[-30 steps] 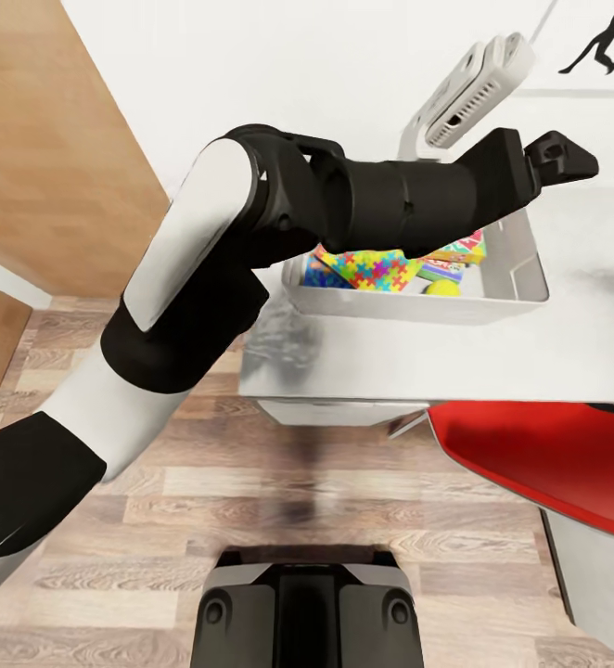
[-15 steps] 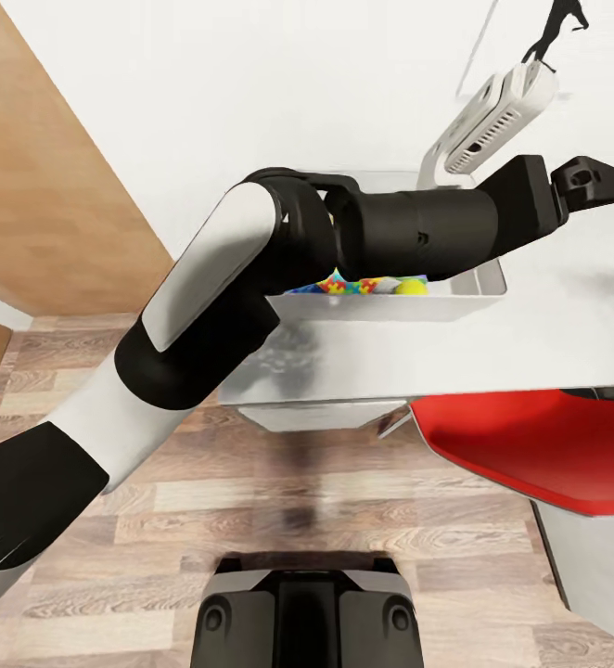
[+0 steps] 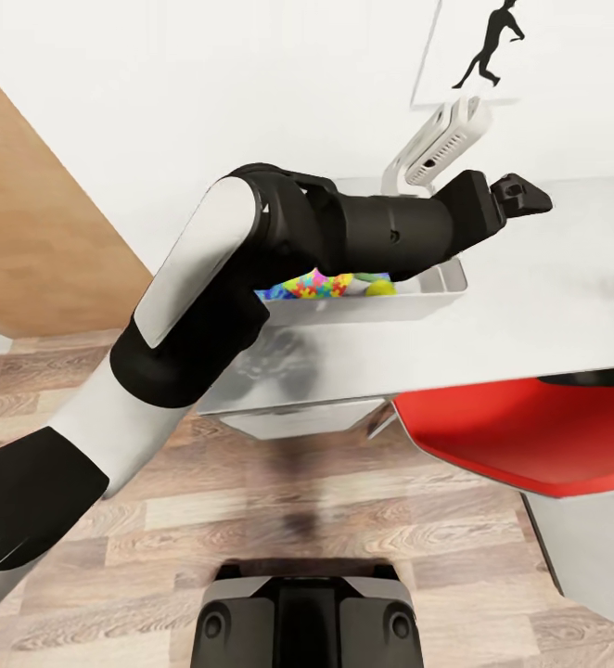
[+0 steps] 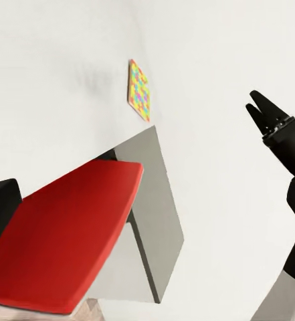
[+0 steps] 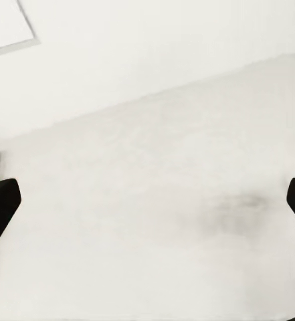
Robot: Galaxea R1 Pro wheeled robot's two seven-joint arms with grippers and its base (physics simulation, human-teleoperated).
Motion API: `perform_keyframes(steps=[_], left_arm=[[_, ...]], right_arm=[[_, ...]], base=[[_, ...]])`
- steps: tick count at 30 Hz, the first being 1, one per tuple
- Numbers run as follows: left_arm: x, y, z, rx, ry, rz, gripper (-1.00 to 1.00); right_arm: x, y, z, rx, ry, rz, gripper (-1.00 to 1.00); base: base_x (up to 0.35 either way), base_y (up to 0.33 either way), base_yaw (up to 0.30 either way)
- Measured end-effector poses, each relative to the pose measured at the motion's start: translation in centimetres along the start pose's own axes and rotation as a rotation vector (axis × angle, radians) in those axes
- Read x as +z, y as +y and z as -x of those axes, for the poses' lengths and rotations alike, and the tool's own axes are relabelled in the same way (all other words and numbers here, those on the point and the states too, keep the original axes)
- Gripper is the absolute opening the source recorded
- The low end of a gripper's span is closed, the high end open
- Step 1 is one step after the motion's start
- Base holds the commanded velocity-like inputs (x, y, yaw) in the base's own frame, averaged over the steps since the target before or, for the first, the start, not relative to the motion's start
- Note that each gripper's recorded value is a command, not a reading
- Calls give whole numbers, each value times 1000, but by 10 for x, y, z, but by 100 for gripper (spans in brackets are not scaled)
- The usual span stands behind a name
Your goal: Put all the toys in the child's room - the three board games (two on the bed and one on the table), the two jigsaw puzzles on the table, and the tennis ball on the table - inside the toy box on the table in the child's room.
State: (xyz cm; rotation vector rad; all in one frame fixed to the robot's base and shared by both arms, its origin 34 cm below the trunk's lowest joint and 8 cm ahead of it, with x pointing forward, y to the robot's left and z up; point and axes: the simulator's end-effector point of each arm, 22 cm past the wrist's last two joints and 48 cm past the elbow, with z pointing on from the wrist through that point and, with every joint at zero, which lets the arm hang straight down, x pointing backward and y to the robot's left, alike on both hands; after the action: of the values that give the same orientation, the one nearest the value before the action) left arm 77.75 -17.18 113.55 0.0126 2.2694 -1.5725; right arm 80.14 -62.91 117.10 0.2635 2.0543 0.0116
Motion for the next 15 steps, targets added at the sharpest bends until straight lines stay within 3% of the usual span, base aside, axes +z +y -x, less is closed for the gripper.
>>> perform_keyframes(steps=[3,11,15], left_arm=[[-2,1,2,1,-5,13,100],[-7,3,6,6,-15,50,100],[-8,-1,6,9,-16,46,100]], right_arm=[[-2,-8,1,11,3,-13,100],[-7,-54,-1,66,35,-100,100],[-10,-62,-1,78,39,-114,100]], base=[[0,0,-157],[0,0,-158],[0,0,-160]])
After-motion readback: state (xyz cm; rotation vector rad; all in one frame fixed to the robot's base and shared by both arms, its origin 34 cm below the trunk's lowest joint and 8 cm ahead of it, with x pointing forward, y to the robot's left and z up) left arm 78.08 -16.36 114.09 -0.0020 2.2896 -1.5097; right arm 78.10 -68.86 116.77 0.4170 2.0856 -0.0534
